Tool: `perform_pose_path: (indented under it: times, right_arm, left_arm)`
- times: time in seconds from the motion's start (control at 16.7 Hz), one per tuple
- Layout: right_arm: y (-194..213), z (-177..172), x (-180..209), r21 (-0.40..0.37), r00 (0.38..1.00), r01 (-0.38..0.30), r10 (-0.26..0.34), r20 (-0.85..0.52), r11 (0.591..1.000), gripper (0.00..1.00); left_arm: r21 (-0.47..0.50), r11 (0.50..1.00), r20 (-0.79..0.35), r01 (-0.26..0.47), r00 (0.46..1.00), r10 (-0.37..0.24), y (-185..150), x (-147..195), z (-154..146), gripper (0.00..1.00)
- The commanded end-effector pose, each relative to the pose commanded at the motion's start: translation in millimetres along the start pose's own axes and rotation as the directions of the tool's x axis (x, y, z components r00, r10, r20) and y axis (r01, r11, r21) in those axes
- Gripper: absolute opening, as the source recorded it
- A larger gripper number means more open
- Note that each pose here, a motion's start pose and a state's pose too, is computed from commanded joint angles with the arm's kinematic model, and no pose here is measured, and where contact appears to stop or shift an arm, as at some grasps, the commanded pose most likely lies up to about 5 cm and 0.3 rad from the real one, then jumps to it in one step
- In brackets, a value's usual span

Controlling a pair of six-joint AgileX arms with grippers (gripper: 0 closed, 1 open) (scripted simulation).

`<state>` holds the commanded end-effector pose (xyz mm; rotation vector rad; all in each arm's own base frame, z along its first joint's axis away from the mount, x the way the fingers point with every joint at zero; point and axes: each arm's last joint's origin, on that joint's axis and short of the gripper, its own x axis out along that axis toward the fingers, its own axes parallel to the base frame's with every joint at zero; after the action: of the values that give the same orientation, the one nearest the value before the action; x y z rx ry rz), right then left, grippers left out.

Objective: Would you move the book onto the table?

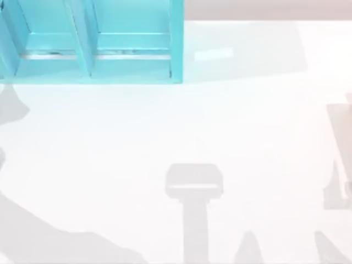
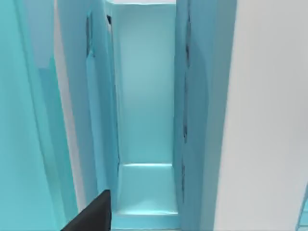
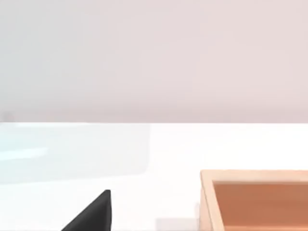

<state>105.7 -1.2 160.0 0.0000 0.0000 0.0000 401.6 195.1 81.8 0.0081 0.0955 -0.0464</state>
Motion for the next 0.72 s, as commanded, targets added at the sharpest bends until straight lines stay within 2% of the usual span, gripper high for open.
perform_pose_path:
  times: [0.36,0.66,0.72]
  right_arm:
    - [0.0,0.0,0.0,0.0,1.0,0.0,0.0,0.0,1.0,1.0]
    - [0.0,0.0,0.0,0.0,1.0,0.0,0.0,0.0,1.0,1.0]
    - [0.0,0.0,0.0,0.0,1.0,0.0,0.0,0.0,1.0,1.0]
  left_arm:
    - [0.0,1.0,0.001,0.0,1.0,0.0,-2.9,51.9,0.9,1.0]
    - [0.0,1.0,0.0,0.0,1.0,0.0,-3.7,55.3,0.9,1.0]
    - [0.0,1.0,0.0,0.0,1.0,0.0,-3.7,55.3,0.9,0.92]
